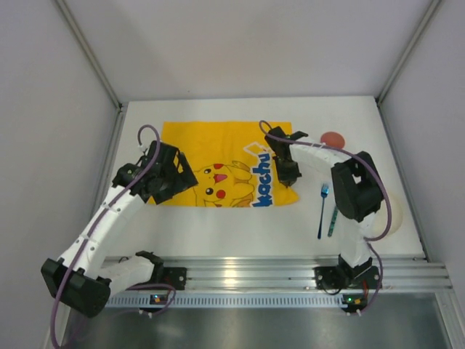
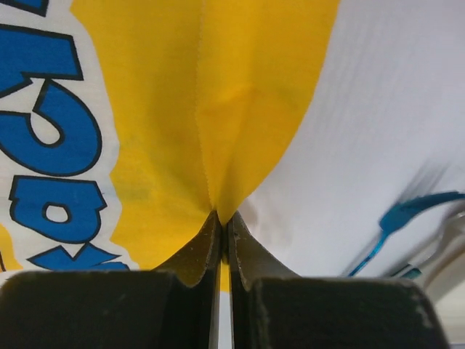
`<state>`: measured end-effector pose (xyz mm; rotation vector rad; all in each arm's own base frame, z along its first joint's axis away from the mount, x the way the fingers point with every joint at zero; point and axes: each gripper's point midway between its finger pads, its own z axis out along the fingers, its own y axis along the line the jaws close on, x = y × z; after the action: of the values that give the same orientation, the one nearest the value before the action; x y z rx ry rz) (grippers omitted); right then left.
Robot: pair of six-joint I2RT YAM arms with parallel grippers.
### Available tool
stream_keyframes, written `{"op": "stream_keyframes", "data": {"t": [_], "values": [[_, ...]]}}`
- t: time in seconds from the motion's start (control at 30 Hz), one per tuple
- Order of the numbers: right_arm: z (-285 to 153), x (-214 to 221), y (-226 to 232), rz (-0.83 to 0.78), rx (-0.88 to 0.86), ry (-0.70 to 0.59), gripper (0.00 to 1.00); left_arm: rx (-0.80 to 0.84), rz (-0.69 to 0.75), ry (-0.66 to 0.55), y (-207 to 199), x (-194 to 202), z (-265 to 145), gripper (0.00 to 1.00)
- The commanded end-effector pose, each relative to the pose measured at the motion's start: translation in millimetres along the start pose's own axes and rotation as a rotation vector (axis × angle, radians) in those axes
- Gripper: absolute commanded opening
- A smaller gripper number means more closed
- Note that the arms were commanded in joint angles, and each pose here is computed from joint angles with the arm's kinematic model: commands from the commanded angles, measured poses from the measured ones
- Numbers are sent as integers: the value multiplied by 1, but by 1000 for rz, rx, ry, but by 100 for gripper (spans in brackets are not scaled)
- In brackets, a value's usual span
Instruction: Set the dinner table for one person
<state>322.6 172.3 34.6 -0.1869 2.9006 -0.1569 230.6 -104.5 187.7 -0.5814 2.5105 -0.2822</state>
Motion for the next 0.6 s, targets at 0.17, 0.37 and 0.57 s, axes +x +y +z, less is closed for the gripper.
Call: {"op": "stream_keyframes", "data": {"t": [0.17, 0.37, 0.57], "values": [[-16, 28, -62, 33, 147, -15, 0, 93, 23, -15, -28, -10, 20, 95], [-21, 56, -85, 37, 211, 3, 14, 97, 32, 23, -29, -1, 32, 95], [-42, 54, -90, 65, 214, -30, 87, 102, 30, 48, -32, 2, 38, 94]]}}
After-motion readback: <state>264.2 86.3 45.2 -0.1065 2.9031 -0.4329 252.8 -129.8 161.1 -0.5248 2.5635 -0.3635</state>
